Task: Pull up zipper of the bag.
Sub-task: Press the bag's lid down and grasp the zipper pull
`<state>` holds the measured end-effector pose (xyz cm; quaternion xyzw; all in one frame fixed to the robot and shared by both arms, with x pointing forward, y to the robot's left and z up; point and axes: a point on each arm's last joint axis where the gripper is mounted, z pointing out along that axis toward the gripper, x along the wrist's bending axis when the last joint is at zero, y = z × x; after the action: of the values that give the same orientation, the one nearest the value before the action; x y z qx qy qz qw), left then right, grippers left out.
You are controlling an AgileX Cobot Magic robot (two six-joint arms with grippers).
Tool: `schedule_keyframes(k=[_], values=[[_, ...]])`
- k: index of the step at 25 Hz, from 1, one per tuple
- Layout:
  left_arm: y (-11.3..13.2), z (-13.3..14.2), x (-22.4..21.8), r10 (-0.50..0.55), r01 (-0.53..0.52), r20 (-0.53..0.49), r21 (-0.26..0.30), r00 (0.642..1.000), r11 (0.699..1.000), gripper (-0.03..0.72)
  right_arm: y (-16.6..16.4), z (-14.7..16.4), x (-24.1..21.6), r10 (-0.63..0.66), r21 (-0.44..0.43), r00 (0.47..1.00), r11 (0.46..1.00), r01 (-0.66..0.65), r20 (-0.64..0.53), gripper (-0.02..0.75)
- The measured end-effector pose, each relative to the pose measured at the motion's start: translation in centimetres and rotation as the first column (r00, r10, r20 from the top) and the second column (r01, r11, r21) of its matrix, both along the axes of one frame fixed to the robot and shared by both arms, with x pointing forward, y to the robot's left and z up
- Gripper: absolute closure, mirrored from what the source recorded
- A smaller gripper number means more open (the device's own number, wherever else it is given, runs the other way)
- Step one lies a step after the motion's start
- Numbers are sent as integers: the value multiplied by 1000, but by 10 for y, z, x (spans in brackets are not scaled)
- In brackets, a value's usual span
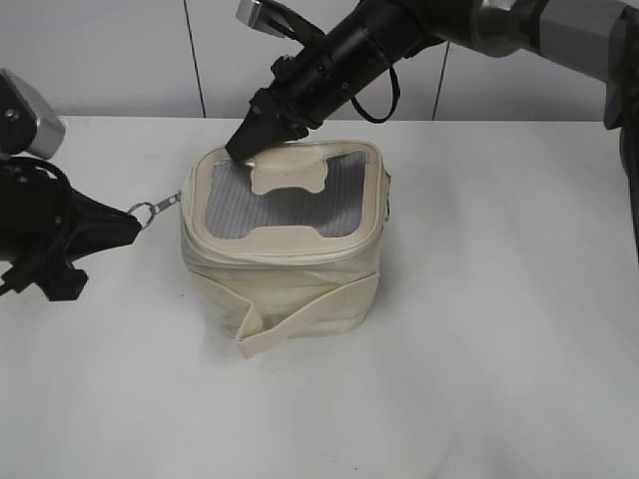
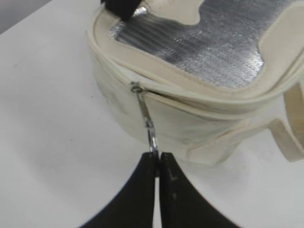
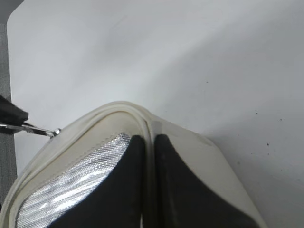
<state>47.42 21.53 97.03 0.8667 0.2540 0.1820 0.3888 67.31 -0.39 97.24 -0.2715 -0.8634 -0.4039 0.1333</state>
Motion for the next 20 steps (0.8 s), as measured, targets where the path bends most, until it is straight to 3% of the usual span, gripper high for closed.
schedule_keyframes(k=[5, 8, 11, 16, 20], values=[[-5, -1, -21, -76, 74, -41, -56, 996, 996, 692, 0, 0, 2, -47, -1, 999, 999, 47, -26, 697], [-19, -2, -33, -156, 153, -58, -48, 986, 987, 692, 0, 0, 2, -75, -3, 996, 997, 75, -45, 697], [-43, -3, -45, -234, 232, -58, -39, 971, 972, 692, 0, 0, 3, -92, -4, 994, 996, 92, -58, 697], [-86, 0, -59, -222, 222, -19, -4, 975, 975, 692, 0, 0, 3, -99, -9, 993, 995, 99, -63, 697], [-119, 2, -59, -251, 251, -20, -11, 968, 968, 690, 0, 0, 3, -101, -9, 993, 995, 100, -65, 697]])
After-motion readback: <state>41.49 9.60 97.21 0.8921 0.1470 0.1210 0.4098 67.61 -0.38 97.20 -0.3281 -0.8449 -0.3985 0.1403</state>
